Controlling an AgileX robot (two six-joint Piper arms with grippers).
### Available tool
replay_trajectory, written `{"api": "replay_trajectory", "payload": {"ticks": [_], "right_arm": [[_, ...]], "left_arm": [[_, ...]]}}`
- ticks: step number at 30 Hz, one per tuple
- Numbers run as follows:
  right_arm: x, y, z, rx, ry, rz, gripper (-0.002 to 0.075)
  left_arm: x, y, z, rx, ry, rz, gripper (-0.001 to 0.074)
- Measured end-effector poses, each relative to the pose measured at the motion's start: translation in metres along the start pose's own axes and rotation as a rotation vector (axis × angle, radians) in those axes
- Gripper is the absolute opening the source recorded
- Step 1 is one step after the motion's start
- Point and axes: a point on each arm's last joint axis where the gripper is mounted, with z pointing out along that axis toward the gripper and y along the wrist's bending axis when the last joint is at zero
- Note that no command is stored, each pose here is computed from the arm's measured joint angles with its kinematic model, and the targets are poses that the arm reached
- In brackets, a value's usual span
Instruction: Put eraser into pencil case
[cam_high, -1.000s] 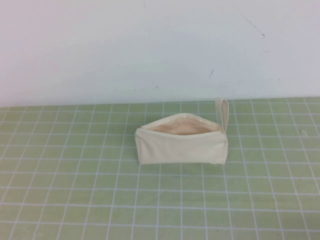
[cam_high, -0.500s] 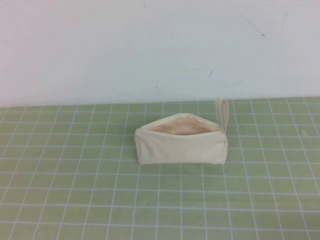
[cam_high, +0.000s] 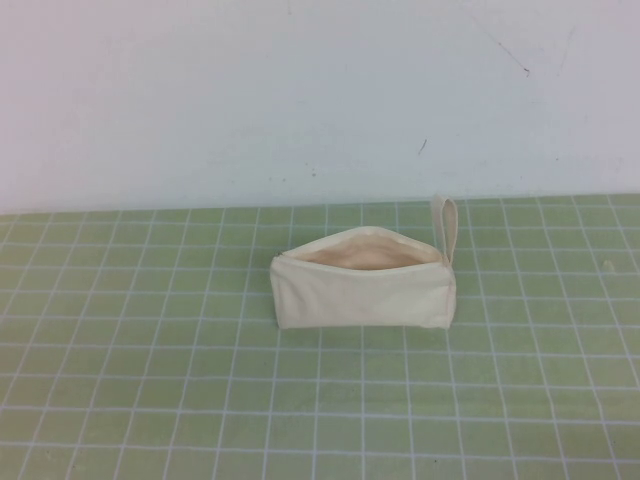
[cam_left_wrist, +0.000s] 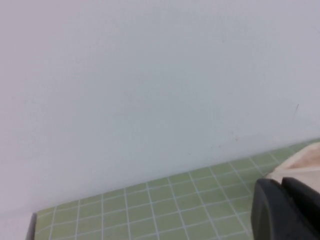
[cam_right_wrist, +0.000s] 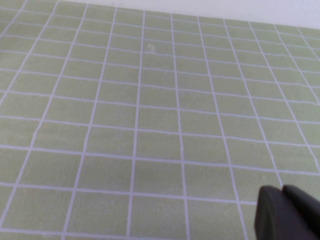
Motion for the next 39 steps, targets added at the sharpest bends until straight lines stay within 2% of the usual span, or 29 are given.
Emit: {"api": "replay_trajectory", "payload": {"ticks": [6,10,25,39], "right_arm": [[0.000,0.000,0.000,0.000,0.000,0.000,-0.0001],[0.000,0.000,0.000,0.000,-0.002,0.000,-0.0001],[0.000,0.000,0.000,0.000,-0.002,0.000,-0.0001],[0.000,0.000,0.000,0.001,-0.002,-0.002,-0.0001]], "left_arm": [[0.107,-0.008,0.013,-0.011,0.036,-0.002,-0.0001],[0.142,-0.011,0.015,-0.012,0.140,-0.048,-0.0001],[0.152,-0.007,0.013,-0.121,0.235,-0.215,-0.0001],[0.152,-0.005,0.012,-0.145,0.245,-0.183,0.0000]]}}
